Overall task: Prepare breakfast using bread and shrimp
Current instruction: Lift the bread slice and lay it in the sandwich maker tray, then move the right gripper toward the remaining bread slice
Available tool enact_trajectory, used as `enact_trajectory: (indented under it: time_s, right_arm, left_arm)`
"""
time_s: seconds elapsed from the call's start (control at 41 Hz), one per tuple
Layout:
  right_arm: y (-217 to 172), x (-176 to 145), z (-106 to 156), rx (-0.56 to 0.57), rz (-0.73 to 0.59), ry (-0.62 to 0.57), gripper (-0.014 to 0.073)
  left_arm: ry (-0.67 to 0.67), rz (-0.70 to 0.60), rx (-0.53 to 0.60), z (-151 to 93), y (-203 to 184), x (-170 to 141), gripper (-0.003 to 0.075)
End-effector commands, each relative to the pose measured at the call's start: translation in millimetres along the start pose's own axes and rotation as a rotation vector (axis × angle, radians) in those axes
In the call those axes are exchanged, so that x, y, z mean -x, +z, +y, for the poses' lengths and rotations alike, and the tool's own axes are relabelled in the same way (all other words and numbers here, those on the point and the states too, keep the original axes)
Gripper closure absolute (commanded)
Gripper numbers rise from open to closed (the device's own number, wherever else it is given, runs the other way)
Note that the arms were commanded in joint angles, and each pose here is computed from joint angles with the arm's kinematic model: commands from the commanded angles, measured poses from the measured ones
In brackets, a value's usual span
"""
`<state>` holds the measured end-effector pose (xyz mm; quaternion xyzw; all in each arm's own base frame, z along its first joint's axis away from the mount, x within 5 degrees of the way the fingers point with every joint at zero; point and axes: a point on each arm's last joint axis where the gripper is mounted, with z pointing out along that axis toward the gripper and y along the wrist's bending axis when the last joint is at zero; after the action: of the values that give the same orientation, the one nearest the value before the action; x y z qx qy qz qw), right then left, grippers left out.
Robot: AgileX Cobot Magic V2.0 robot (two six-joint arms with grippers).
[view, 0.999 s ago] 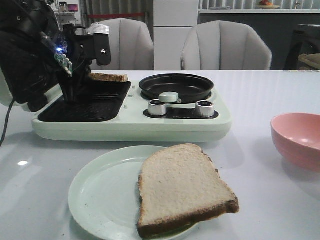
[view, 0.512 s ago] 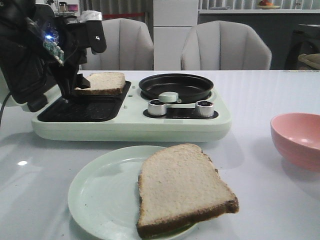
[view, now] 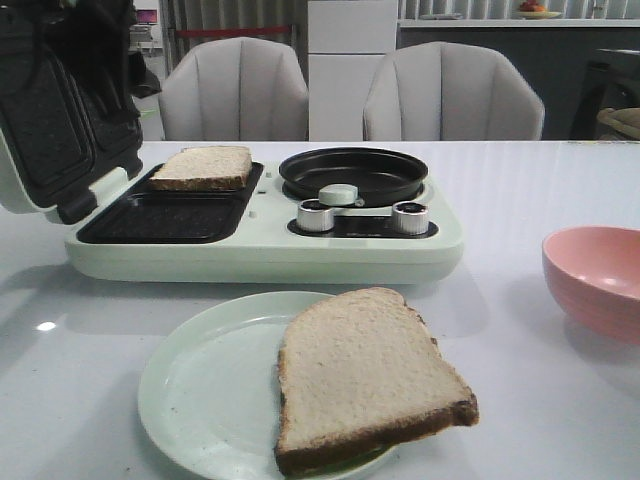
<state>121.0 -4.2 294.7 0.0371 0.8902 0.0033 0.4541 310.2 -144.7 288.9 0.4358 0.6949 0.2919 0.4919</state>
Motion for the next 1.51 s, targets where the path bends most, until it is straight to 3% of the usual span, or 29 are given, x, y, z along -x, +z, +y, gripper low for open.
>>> enact_trajectory:
  time_s: [0.0, 0.171, 0.292, 0.463, 0.731, 0.975, 1.121, 1.292, 1.487]
  right_arm:
    - [-3.5, 14.5, -0.3, -0.005, -0.091, -0.010, 0.0071]
    - [-3.5, 14.5, -0.3, -0.005, -0.091, -0.010, 0.0071]
    - [-3.5, 14.4, -0.3, -0.005, -0.091, -0.010, 0.0071]
    - [-3.5, 14.4, -0.3, -0.005, -0.091, -0.010, 0.0071]
    - [-3.7, 15.7, -0.2, -0.004, -0.105, -0.009, 0.0071]
    - [-3.6, 15.0, 0.1, 0.001, -0.097, -0.003, 0.0071]
    - [-2.9, 14.7, 4.8, 0.054, -0.089, 0.071, 0.0072]
    - [11.9, 5.2, 21.9, 0.206, 0.108, 0.172, 0.0081]
    - [45.7, -3.3, 55.2, 0.429, 0.341, 0.145, 0.0081]
  left_arm:
    - [-0.013, 0.100, 0.055, 8.3, -43.0, 6.7, 0.0265]
    - [-0.107, 0.261, -0.316, -23.1, -94.6, 6.6, 0.0265]
    - [-0.275, 0.228, -0.482, -24.8, -126.7, 8.2, 0.0265]
    - [-0.465, 0.080, -0.665, -14.7, -174.8, -1.5, 0.0265]
    - [-0.645, -0.113, -0.733, -5.5, -224.6, -42.5, 0.0265]
    - [-0.706, -0.198, -0.730, -9.0, -246.7, -78.7, 0.0265]
    - [-0.716, -0.220, -0.724, -11.3, -251.2, -88.9, 0.0265]
    - [-0.718, -0.224, -0.723, -13.0, -250.9, -90.2, 0.0265]
    - [-0.723, -0.243, -0.718, -12.8, -250.1, -88.7, 0.0265]
